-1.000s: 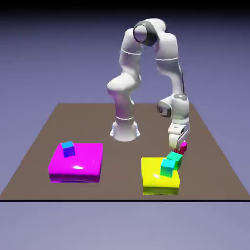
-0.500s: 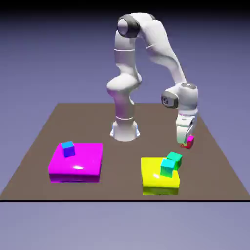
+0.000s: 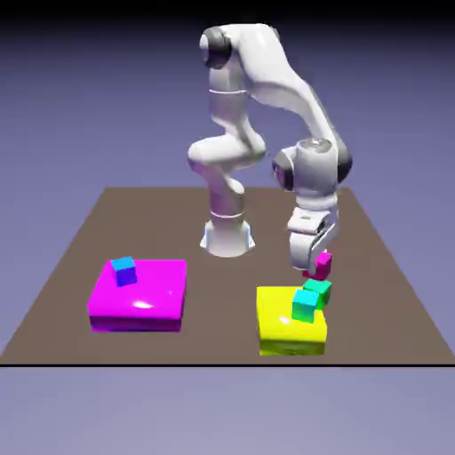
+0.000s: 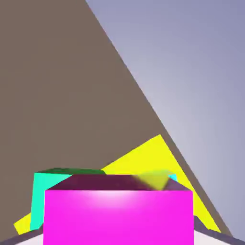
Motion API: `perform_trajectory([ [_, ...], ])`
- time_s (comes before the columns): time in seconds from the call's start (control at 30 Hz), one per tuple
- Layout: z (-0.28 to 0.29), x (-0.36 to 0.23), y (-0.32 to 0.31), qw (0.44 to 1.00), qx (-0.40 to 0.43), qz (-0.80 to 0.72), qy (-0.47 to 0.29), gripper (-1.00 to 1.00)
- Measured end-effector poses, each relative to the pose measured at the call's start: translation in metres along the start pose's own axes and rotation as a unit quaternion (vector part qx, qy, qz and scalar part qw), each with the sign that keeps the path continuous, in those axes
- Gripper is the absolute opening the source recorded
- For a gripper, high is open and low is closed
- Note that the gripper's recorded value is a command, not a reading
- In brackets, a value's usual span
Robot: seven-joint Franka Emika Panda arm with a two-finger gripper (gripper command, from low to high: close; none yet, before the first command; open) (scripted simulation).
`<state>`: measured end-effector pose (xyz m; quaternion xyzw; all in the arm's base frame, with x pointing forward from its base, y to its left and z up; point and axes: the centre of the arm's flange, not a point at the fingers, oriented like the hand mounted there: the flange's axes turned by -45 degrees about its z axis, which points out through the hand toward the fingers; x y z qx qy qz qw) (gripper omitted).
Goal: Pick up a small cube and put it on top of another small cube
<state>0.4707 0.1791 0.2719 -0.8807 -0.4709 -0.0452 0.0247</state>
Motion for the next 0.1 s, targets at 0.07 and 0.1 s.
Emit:
perform_trajectory([
  [0.07,0.0036,-0.0005,0.0001,1.000,-0.001,0.000,0.000,1.00],
  [0.1,0.0036,-0.0005,0.0001,1.000,-0.001,0.000,0.000,1.00],
])
